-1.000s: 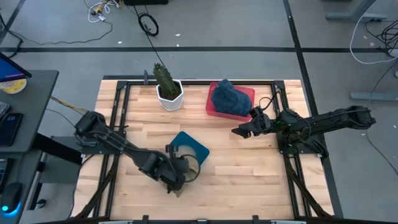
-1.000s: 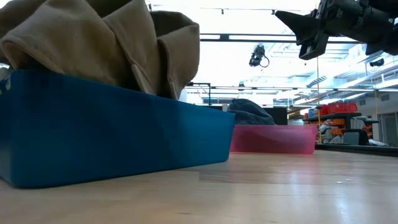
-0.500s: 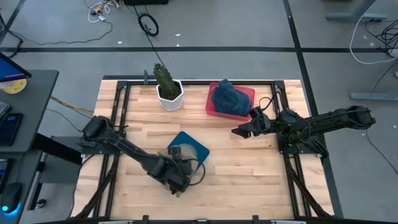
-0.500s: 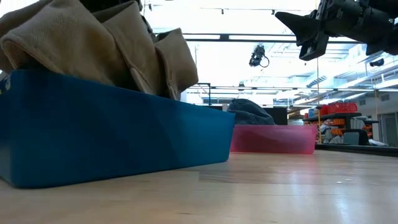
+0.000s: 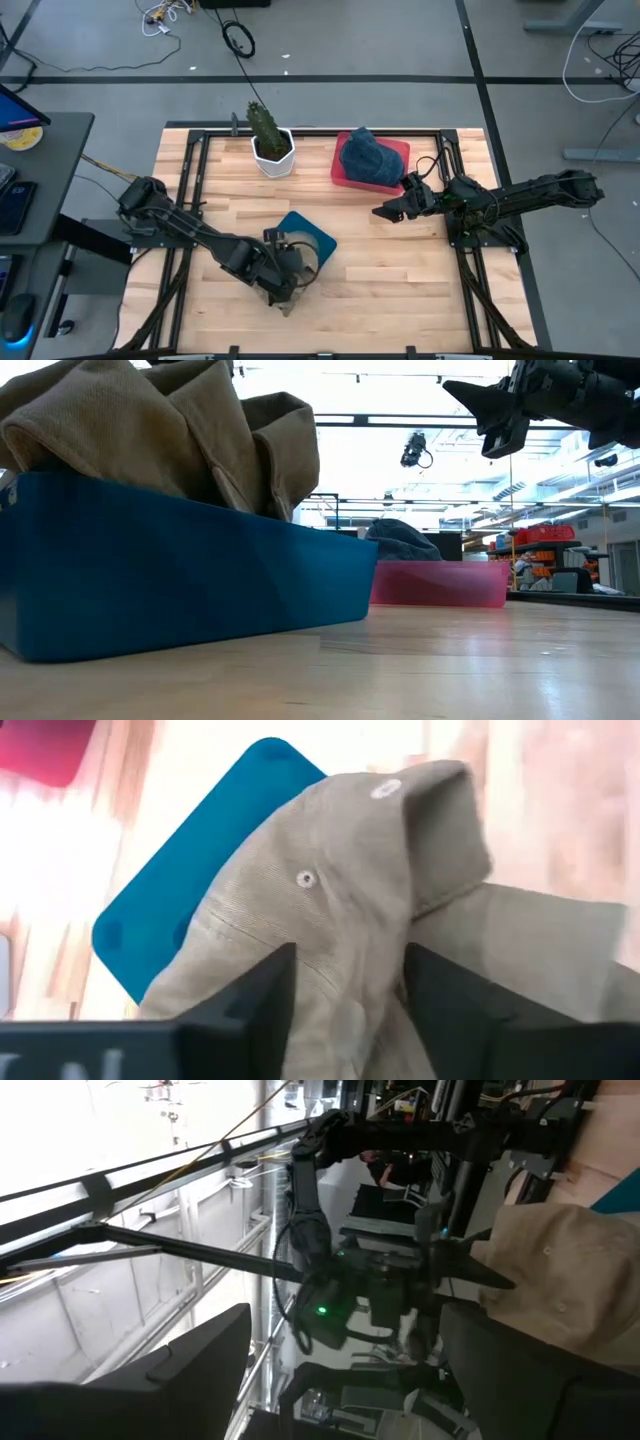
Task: Pick & Place hat
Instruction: Put the brown cap into the blue bin, then return to Home Position
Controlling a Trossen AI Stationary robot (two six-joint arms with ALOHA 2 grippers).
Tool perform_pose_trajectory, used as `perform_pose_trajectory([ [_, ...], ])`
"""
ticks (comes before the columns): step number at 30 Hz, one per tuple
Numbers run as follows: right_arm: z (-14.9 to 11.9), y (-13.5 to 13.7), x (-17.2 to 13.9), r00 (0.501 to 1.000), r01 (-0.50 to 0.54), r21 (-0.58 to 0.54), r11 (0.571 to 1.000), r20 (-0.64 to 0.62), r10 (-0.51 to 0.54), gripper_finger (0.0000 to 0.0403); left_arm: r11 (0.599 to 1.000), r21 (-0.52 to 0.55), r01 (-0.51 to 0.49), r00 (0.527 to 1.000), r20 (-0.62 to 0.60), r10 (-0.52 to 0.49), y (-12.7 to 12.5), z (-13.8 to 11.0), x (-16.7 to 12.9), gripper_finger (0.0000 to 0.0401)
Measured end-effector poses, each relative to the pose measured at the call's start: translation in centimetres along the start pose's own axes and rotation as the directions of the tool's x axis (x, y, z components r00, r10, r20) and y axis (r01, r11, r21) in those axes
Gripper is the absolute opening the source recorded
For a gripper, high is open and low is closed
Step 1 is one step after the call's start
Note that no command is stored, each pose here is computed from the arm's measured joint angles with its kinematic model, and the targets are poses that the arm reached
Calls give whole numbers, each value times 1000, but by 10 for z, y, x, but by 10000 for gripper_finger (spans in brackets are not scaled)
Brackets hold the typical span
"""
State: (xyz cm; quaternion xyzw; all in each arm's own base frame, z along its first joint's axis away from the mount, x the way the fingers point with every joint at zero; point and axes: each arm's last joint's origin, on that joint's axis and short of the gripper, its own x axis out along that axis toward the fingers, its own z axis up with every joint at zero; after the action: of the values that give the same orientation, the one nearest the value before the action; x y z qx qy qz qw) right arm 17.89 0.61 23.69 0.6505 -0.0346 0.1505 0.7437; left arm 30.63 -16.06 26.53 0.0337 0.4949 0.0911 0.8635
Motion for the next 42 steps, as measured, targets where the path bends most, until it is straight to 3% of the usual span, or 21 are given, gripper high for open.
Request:
perform_pose_trajectory([
  [6, 0, 0, 0, 1000, 4, -4, 1000, -2, -4, 327, 999, -17, 43, 999, 19, -43, 8, 1, -17, 258],
  [10, 0, 0, 0, 1000, 3, -13, 1000, -1, -3, 327, 996, -63, 56, 997, 58, -53, 18, 3, -32, 277],
  [18, 1, 5, -2, 1000, -26, -46, 999, 0, 27, 324, 970, -238, 42, 977, 213, 10, 46, 8, -68, 255],
  [24, 5, 27, 17, 988, 121, -187, 975, -71, -136, 283, 945, -326, -21, 919, 367, 147, 66, 9, -98, 214],
  [29, 12, 71, 31, 949, 222, -418, 881, -116, -294, 230, 947, -321, -25, 872, 455, 178, 76, 11, -116, 175],
  [35, 19, 120, 31, 915, 229, -675, 702, -96, -391, 152, 950, -313, -20, 814, 547, 197, 77, 20, -127, 115],
  [39, 20, 137, 24, 873, 221, -785, 579, -105, -476, 69, 947, -319, -34, 803, 556, 216, 77, 23, -124, 62],
  [42, 19, 140, 16, 837, 231, -812, 537, -116, -535, 12, 945, -323, -42, 808, 546, 222, 75, 25, -119, 16],
])
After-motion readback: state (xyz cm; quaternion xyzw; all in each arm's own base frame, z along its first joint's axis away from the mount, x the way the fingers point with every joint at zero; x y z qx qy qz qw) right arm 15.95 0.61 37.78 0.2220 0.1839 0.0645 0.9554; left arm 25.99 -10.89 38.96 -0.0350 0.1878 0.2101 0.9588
